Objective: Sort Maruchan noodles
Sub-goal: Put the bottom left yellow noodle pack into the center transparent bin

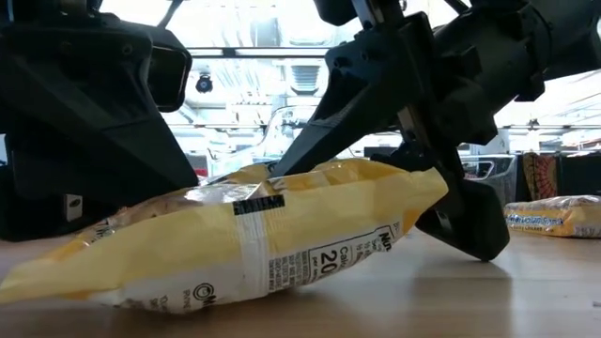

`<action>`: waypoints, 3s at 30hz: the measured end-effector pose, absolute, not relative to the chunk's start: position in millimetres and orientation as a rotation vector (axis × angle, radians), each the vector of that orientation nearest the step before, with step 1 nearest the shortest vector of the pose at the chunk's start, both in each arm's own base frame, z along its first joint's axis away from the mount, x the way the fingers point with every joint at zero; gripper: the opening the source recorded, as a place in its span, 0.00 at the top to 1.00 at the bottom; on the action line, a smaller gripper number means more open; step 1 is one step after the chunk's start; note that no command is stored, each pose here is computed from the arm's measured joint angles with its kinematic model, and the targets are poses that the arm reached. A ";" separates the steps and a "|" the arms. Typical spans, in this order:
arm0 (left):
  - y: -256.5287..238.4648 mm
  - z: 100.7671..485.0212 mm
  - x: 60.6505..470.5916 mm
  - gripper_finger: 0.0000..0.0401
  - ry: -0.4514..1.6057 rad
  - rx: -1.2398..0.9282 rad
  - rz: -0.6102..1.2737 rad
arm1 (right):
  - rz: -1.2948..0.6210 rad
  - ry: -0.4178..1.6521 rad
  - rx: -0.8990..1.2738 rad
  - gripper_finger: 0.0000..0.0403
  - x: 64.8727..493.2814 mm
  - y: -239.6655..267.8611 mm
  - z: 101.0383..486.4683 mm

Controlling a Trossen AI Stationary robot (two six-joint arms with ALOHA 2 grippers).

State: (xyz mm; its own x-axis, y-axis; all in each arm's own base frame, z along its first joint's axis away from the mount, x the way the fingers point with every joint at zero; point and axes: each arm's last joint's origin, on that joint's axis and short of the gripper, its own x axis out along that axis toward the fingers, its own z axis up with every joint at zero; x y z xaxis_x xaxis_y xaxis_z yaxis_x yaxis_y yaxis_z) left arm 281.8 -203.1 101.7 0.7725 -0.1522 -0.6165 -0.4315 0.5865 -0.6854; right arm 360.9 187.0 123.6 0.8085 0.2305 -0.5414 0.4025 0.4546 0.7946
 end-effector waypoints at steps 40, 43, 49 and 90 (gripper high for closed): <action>-196.1 132.8 276.6 0.67 0.656 -0.896 0.176 | -0.110 0.622 1.012 0.75 365.1 170.0 142.3; -198.0 127.1 278.4 0.68 0.669 -0.922 0.183 | -0.120 0.626 1.010 0.73 366.6 168.6 137.7; -198.7 119.4 278.5 0.71 0.688 -0.922 0.201 | -0.129 0.631 1.009 0.72 366.9 166.5 136.9; -208.4 125.1 256.6 0.73 0.713 -0.831 0.263 | -0.142 0.749 0.998 0.56 361.0 162.9 135.4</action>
